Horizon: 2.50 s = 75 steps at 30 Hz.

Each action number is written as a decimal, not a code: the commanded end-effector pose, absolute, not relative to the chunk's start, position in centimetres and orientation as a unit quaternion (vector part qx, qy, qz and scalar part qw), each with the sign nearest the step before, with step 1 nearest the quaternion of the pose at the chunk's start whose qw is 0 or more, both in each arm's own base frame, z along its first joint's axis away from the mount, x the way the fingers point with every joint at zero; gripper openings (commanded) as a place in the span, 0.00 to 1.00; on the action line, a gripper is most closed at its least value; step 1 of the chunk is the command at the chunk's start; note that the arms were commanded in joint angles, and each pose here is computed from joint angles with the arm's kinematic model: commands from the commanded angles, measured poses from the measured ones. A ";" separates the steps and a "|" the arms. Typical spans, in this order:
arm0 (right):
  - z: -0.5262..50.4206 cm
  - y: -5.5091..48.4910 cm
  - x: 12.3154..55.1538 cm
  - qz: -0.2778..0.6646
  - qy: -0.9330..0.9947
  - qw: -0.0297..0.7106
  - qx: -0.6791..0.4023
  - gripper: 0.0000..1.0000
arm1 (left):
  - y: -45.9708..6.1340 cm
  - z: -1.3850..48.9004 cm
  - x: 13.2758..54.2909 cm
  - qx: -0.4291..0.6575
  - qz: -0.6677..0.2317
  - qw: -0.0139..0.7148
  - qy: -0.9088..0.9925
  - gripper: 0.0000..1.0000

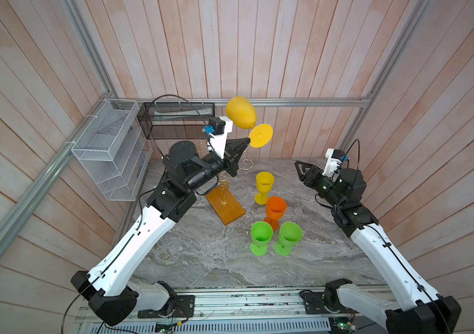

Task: Take the wine glass off the wine glass rack
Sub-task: Pick up the wine glass from the wine glass rack.

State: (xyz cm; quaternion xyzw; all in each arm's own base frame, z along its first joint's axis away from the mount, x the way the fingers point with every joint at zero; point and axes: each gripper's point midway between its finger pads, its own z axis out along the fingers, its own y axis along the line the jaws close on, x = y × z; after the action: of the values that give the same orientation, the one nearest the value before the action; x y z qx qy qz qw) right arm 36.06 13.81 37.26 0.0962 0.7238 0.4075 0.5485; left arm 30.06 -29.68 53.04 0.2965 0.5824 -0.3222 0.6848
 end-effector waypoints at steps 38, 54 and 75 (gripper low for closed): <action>35.3 9.0 36.7 0.541 0.693 0.404 0.253 0.49 | -43.0 37.3 35.4 0.501 0.178 0.706 0.468 0.00; 34.9 9.8 36.7 0.557 0.698 0.380 0.241 0.47 | -44.2 35.6 36.1 0.506 0.226 0.715 0.427 0.00; 33.9 11.2 37.3 0.577 0.702 0.351 0.225 0.40 | -45.2 34.4 35.1 0.516 0.238 0.735 0.369 0.00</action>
State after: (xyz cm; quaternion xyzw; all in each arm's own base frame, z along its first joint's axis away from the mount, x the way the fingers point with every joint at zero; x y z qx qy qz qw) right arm 37.23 10.69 34.32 0.2341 0.7014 0.5700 0.3582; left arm 35.50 -44.62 34.55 0.5191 0.3843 0.2411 0.7243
